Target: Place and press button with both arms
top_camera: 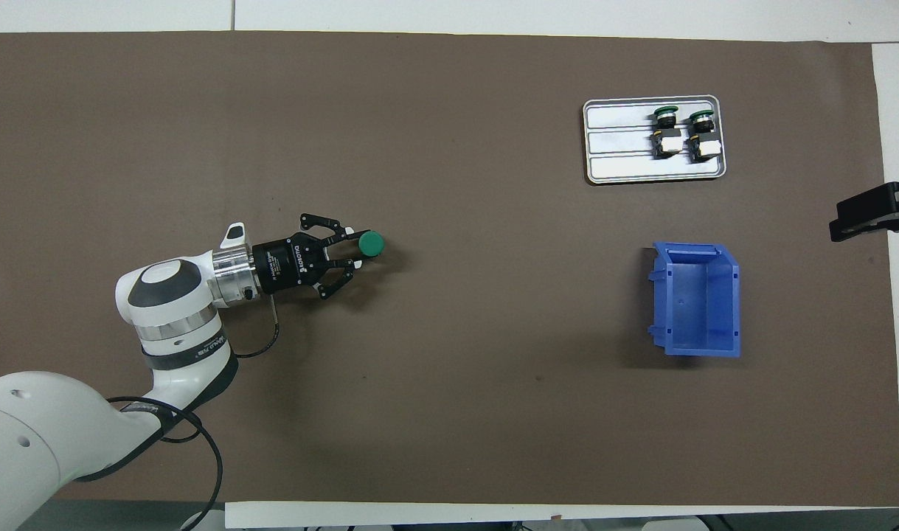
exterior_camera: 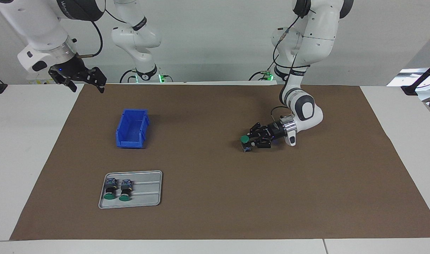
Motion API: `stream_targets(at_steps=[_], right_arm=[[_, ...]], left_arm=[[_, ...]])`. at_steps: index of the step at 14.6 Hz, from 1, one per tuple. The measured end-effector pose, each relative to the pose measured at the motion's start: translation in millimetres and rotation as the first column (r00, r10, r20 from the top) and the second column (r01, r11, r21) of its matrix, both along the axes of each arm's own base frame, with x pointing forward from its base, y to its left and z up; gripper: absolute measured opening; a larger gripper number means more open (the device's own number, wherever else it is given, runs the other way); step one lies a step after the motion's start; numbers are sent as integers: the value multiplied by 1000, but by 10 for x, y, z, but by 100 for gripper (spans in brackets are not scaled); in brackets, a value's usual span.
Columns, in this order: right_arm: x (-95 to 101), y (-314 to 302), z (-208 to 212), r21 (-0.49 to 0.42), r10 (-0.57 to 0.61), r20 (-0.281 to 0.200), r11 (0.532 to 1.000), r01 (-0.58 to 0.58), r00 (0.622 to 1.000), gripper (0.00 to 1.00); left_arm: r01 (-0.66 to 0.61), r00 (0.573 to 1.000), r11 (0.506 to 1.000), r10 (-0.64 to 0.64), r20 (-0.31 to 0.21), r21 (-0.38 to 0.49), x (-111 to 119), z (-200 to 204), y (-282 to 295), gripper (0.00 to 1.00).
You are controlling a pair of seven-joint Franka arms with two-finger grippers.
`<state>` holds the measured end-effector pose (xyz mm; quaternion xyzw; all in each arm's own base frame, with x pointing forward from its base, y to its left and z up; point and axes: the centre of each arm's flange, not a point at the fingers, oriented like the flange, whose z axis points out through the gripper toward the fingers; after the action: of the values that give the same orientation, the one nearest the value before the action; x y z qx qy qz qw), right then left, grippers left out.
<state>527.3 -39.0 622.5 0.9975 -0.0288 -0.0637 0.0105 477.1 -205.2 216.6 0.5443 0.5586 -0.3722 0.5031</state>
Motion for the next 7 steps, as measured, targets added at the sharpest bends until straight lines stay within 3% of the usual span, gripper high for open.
stream_targets(at_steps=[4,6,7], right_arm=[[0,0,0,0,0,0,1000,0,1000,100],[0,0,0,0,0,0,1000,0,1000,100],[0,0,0,0,0,0,1000,0,1000,100]], left_arm=[[-2,1000,1000,2,0,4,1,-6,5,33],[-5,1000,1000,5,0,7,5,-8,16,44],[-10,1000,1000,10,0,12,12,-10,29,45]])
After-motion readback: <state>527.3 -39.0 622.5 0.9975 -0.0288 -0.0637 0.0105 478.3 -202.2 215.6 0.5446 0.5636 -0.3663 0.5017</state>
